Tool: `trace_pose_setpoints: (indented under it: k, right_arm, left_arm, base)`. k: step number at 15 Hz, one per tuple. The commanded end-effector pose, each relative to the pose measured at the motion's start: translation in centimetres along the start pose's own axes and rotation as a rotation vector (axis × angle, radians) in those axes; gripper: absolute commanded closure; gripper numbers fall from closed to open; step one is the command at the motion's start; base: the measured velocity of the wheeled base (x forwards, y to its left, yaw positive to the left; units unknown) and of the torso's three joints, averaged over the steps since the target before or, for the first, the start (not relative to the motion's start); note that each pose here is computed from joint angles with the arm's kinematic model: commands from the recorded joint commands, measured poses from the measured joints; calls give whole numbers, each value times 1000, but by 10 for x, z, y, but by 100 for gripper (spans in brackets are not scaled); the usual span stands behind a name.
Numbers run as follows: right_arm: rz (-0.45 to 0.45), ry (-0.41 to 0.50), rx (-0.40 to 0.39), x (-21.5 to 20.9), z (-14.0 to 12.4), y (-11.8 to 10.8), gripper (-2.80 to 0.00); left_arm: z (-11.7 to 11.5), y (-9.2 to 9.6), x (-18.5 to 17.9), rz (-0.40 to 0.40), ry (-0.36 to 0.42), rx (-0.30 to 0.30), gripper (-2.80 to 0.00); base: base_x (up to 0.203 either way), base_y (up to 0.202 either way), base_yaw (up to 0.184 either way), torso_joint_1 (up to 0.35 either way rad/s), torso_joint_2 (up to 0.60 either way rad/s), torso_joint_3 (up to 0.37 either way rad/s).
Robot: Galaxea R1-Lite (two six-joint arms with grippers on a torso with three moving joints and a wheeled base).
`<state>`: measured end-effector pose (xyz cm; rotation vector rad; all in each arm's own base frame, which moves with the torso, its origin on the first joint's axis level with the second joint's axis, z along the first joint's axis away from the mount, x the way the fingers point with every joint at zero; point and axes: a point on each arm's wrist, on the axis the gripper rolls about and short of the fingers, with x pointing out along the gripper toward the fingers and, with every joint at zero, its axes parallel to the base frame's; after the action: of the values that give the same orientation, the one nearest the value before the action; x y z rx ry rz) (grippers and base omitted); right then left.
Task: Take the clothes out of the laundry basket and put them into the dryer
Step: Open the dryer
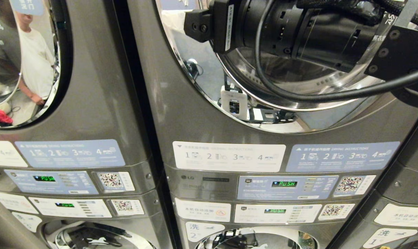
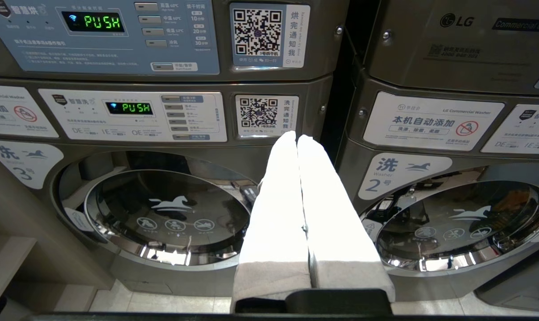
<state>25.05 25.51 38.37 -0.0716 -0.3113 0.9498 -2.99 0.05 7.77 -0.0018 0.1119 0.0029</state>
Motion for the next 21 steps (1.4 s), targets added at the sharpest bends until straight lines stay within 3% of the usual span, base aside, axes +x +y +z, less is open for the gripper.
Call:
trace_pose_setpoints:
  k: [1, 11, 21]
  right_arm:
    - [6, 15, 2, 0, -2, 0, -280]
    - [98, 41, 10, 9, -13, 13, -280]
    - [226, 62, 44, -33, 13, 41, -280]
  left_arm:
    - [0, 0, 0, 0, 0, 0, 0]
    - [0, 0, 0, 0, 0, 0, 0]
    - [0, 0, 0, 1, 0, 0, 0]
  base:
    - [0, 0, 0, 0, 0, 0]
    - [0, 0, 0, 0, 0, 0]
    - [0, 0, 0, 0, 0, 0]
